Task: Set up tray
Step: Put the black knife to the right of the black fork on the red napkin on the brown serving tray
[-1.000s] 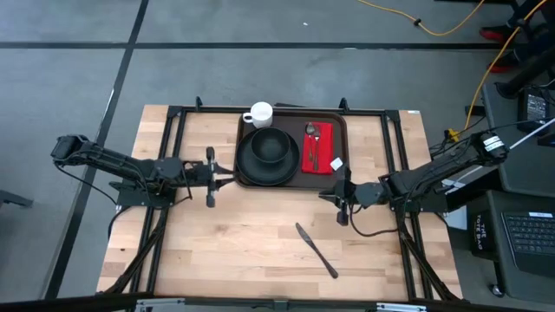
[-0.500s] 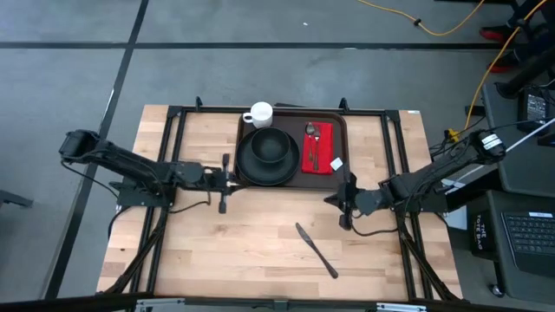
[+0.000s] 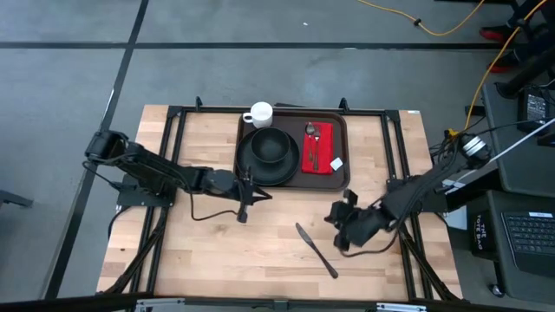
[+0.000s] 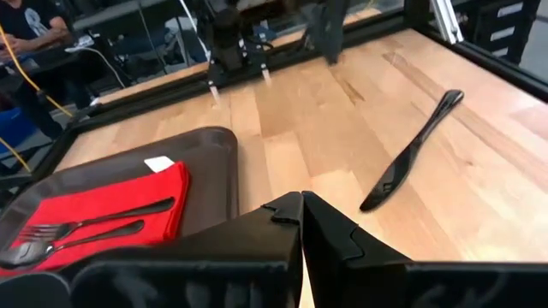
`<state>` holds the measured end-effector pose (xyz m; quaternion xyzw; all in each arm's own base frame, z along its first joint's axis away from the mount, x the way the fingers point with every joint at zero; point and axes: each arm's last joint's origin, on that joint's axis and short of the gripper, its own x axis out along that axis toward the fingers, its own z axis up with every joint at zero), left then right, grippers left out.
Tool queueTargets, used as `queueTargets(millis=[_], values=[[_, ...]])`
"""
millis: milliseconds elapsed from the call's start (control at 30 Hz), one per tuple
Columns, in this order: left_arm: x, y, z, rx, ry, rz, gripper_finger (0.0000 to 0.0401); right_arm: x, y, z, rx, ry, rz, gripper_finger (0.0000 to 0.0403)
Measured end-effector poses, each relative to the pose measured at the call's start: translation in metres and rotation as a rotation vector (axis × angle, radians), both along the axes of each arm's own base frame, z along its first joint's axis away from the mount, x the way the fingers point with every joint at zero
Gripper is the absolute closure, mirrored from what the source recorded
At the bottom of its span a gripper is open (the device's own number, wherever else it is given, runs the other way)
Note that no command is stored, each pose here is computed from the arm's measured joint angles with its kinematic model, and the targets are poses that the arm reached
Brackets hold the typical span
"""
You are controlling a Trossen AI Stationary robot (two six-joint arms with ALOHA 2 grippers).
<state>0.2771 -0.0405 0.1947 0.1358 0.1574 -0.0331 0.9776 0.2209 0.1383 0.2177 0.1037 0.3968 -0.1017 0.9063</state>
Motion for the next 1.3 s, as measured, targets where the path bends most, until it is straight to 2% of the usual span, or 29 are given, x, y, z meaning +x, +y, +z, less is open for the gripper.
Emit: queueTargets(millis=[100,200,400,567,767,967,1067,1167,1300], values=[[0.003,0.000,0.002,-0.001,-0.009,-0.001,0.0398,0.008,0.018,0.007,0.004,0.094,0.006,0.0400],[0.003,-0.001,0.003,-0.012,-0.014,-0.003,0.0398,0.015,0.039,0.014,0.059,0.137,0.013,0.0400],[0.004,-0.006,0.011,-0.047,-0.089,-0.162,0.0399,0.018,0.077,0.017,0.104,0.174,0.002,0.0401],[0.006,-0.008,0.015,-0.096,-0.086,-0.173,0.0400,0.016,0.102,0.015,0.120,0.238,-0.065,0.0401],[0.019,-0.018,0.022,-0.089,-0.046,-0.190,0.0400,0.010,0.114,0.019,0.126,0.310,-0.143,0.0401],[0.036,-0.028,0.018,-0.072,0.055,-0.183,0.0398,0.006,0.122,0.019,0.149,0.335,-0.120,0.0401],[0.047,-0.032,0.015,-0.094,0.083,-0.177,0.0398,0.003,0.125,0.017,0.177,0.340,-0.149,0.0401],[0.053,-0.037,0.009,-0.125,0.141,-0.167,0.0398,0.000,0.134,0.013,0.219,0.326,-0.179,0.0401],[0.057,-0.043,0.002,-0.117,0.176,-0.175,0.0398,-0.008,0.147,-0.005,0.214,0.357,-0.203,0.0401]])
